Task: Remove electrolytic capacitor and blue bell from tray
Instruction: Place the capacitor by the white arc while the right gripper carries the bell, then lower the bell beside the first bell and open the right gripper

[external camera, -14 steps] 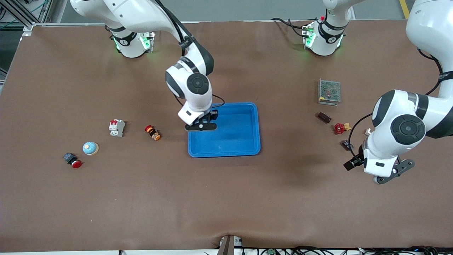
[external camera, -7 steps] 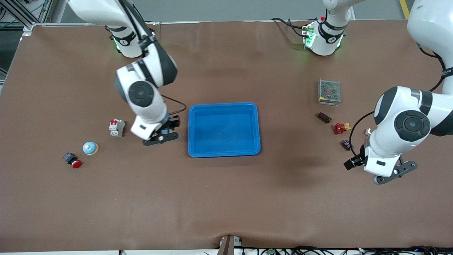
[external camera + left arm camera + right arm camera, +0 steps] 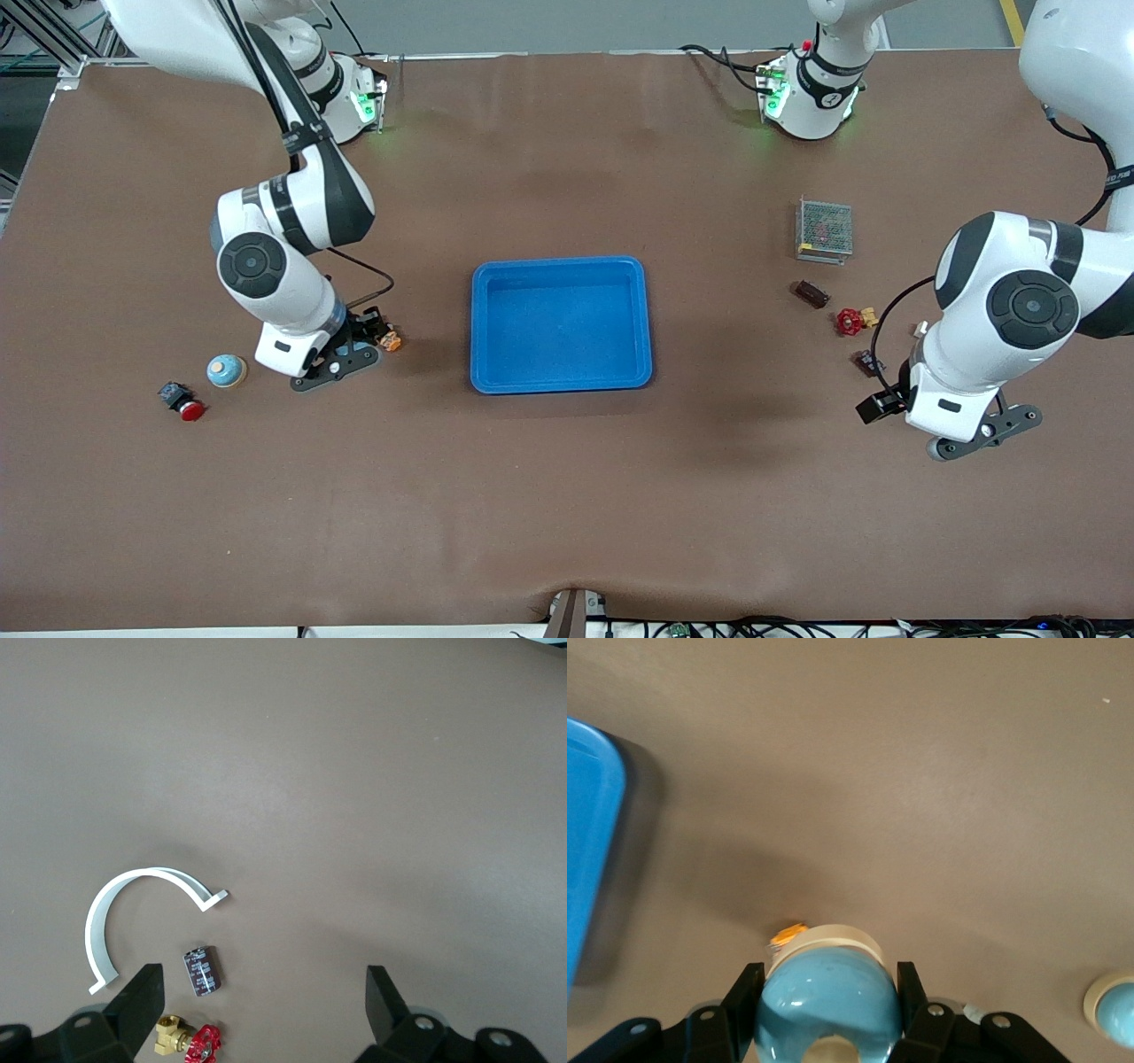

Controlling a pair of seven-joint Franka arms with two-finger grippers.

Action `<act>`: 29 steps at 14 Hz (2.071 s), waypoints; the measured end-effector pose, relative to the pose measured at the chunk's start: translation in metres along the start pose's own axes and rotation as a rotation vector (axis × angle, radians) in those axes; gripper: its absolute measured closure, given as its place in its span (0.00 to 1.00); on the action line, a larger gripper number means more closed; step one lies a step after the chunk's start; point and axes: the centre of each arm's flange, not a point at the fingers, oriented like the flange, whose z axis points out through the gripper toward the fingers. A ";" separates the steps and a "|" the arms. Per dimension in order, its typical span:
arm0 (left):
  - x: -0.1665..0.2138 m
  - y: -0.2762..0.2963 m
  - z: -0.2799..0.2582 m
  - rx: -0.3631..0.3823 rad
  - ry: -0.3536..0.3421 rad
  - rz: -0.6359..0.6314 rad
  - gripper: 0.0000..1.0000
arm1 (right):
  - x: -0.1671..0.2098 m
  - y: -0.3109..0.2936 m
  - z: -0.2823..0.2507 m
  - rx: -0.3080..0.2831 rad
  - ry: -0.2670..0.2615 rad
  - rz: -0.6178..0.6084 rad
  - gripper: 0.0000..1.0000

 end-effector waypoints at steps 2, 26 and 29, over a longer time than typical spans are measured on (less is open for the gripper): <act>0.003 -0.002 -0.012 -0.025 0.003 0.025 0.00 | -0.012 0.025 0.019 -0.001 0.036 -0.036 0.35; -0.074 -0.066 -0.213 -0.125 -0.060 0.210 0.00 | -0.039 0.062 0.136 -0.001 0.127 -0.118 0.35; -0.085 -0.080 -0.221 -0.109 -0.087 0.241 0.00 | -0.040 0.062 0.139 -0.002 0.131 -0.117 0.35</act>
